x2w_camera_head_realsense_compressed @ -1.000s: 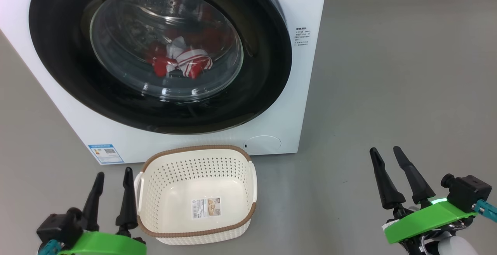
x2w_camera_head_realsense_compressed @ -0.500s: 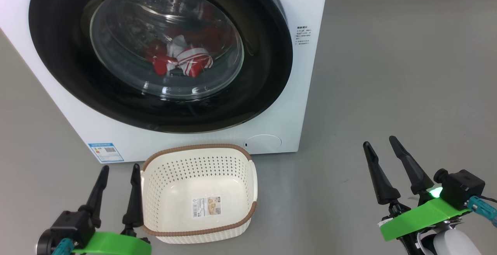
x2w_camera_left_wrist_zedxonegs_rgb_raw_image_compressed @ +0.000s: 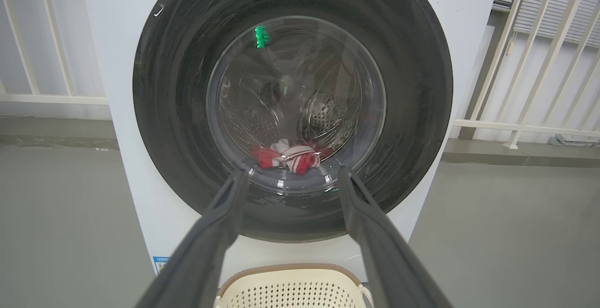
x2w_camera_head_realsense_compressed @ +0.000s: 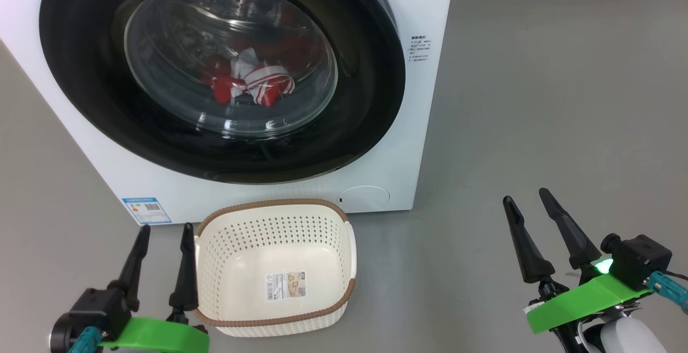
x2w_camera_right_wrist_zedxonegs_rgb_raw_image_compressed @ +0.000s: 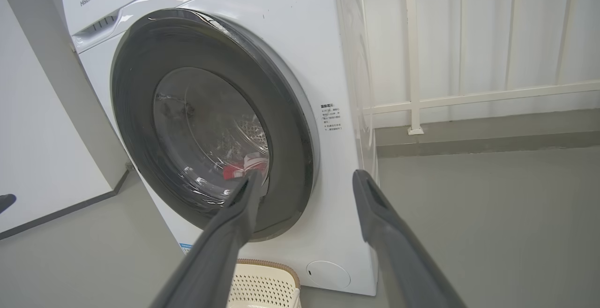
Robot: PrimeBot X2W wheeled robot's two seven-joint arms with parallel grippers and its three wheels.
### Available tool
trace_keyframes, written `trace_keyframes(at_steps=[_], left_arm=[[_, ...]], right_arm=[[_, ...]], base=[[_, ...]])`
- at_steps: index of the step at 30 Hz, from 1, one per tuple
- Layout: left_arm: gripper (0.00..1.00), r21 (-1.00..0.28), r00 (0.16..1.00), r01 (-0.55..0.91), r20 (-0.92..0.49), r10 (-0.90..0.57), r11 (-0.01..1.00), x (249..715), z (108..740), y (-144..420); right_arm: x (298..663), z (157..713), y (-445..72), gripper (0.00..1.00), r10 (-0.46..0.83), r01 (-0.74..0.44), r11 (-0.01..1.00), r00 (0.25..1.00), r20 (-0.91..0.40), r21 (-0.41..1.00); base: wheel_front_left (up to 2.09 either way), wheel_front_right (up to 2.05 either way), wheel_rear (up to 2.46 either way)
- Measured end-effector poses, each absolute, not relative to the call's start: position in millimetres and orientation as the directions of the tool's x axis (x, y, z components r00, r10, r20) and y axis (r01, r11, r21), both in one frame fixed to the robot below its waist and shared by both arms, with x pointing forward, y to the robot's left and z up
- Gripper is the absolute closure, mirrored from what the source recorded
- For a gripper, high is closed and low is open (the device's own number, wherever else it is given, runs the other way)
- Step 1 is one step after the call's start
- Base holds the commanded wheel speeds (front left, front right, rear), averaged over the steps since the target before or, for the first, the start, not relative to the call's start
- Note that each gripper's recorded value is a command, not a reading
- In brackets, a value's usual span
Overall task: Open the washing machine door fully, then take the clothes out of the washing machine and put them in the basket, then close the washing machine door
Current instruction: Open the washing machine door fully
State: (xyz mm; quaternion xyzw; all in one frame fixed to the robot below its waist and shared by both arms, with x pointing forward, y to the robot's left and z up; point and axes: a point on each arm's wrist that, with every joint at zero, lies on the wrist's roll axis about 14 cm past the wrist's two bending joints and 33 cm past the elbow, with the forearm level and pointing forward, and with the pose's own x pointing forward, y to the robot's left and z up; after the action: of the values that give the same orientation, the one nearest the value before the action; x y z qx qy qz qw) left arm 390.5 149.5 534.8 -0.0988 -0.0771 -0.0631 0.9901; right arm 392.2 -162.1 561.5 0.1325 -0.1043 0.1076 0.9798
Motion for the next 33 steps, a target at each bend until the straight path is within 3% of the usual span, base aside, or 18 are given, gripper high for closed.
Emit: trace_keyframes(at_steps=[33], left_arm=[[0.0, -0.187, 0.981, 0.137, 0.159, -0.108, 0.973, 391.2, 532.5, 150.1]], right_arm=[[394.5, 561.3, -169.0, 0.0, 0.159, -0.216, 0.945, 0.959, 0.234, 0.246]], base=[[0.0, 0.0, 0.0]])
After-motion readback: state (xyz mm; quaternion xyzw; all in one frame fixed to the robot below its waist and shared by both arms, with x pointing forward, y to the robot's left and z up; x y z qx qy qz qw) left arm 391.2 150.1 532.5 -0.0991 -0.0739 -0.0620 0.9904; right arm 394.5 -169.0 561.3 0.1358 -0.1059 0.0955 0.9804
